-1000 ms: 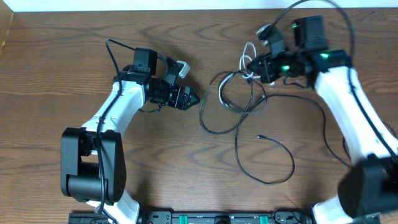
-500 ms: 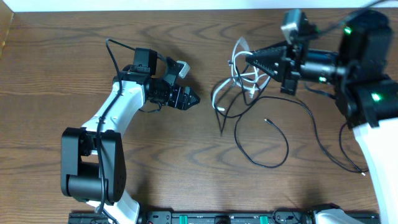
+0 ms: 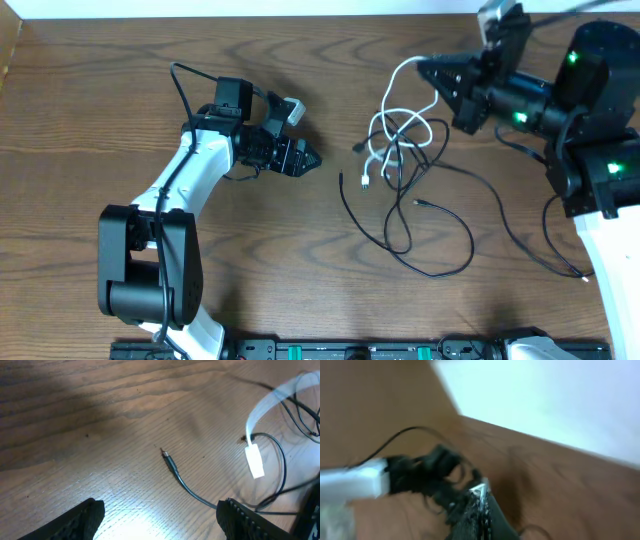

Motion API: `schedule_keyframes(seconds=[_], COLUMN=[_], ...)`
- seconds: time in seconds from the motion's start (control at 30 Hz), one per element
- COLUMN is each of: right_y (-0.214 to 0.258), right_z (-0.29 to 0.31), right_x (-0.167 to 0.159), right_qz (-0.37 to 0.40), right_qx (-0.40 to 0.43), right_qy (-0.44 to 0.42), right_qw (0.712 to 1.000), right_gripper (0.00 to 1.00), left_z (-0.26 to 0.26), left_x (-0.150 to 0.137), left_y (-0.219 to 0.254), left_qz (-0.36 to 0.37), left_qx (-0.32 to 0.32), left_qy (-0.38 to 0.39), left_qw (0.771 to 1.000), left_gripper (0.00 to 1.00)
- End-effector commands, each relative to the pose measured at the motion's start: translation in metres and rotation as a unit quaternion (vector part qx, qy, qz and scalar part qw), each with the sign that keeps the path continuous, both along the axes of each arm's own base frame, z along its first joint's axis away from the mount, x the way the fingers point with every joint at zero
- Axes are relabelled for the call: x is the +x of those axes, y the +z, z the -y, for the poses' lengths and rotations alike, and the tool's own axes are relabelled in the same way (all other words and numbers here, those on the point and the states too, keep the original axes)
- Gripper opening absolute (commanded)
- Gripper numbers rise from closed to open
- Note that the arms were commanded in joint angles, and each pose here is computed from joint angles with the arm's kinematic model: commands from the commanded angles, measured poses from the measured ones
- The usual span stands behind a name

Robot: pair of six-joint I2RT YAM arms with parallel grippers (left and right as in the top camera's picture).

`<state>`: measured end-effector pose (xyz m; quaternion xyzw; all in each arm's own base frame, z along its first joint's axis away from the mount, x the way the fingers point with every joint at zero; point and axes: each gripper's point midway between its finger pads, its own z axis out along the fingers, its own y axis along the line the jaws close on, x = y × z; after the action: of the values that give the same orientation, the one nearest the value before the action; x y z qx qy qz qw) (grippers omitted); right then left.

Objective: Untangle cables

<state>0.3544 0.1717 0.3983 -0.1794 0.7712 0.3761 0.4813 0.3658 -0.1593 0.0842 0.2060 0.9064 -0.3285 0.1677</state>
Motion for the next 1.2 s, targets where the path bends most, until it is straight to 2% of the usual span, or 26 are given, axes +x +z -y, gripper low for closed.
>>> schedule_keyframes(seconds=[0.0, 0.07, 0.13, 0.2, 0.3, 0.4, 0.47, 0.57, 0.63, 0.77, 0.87, 1.07, 1.17], right_y=[-0.016, -0.015, -0.002, 0.021, 0.047, 0.054, 0.045, 0.012, -0.007, -0.034, -0.038, -0.025, -0.020], right_z=[0.030, 0.026, 0.012, -0.008, -0.021, -0.014, 0.005, 0.047, 0.055, 0.051, 0.046, 0.025, 0.015], right_x=[0.031, 0.030, 0.023, 0.005, -0.011, 0.002, 0.026, 0.061, 0.065, 0.066, 0.064, 0.055, 0.049], right_qz=[-0.082, -0.098, -0.097, -0.065, -0.012, 0.037, 0.055, -0.003, -0.050, -0.098, -0.108, -0.101, -0.110], right_qx=[0.035, 0.057, 0.088, 0.111, 0.126, 0.109, 0.075, 0.049, 0.053, 0.039, 0.040, 0.065, 0.084], right_qy=[-0.133, -0.126, -0.081, 0.006, 0.081, 0.048, -0.036, -0.200, -0.233, -0.227, -0.210, -0.143, -0.113], right_qw=[0.987, 0.986, 0.988, 0.992, 0.989, 0.992, 0.995, 0.979, 0.970, 0.968, 0.971, 0.982, 0.984], right_gripper=[0.01, 0.01, 0.01, 0.01, 0.01, 0.01, 0.01, 0.01, 0.01, 0.01, 0.01, 0.01, 0.01], left_z=[-0.001, -0.001, -0.001, -0.001, -0.001, -0.001, -0.001, -0.001, -0.001, -0.001, 0.004, 0.035, 0.050], left_x=[0.000, 0.000, 0.000, 0.000, 0.000, 0.000, 0.000, 0.000, 0.000, 0.001, 0.003, -0.018, -0.021], left_y=[-0.001, -0.001, -0.001, -0.001, -0.001, -0.001, -0.001, -0.001, -0.001, -0.001, 0.013, 0.089, 0.111], left_qz=[-0.004, -0.004, -0.004, -0.004, -0.003, -0.004, -0.004, -0.004, -0.004, -0.009, -0.009, 0.032, 0.058], left_qx=[0.002, 0.002, 0.002, 0.002, 0.002, 0.002, 0.002, 0.002, 0.002, -0.001, -0.028, -0.142, -0.149], left_qy=[0.004, 0.004, 0.004, 0.004, 0.004, 0.004, 0.004, 0.004, 0.005, 0.013, 0.018, -0.033, -0.037], left_qw=[1.000, 1.000, 1.000, 1.000, 1.000, 1.000, 1.000, 1.000, 1.000, 1.000, 0.999, 0.989, 0.986], left_gripper=[0.77, 0.77, 0.77, 0.77, 0.77, 0.77, 0.78, 0.77, 0.78, 0.77, 0.78, 0.78, 0.78])
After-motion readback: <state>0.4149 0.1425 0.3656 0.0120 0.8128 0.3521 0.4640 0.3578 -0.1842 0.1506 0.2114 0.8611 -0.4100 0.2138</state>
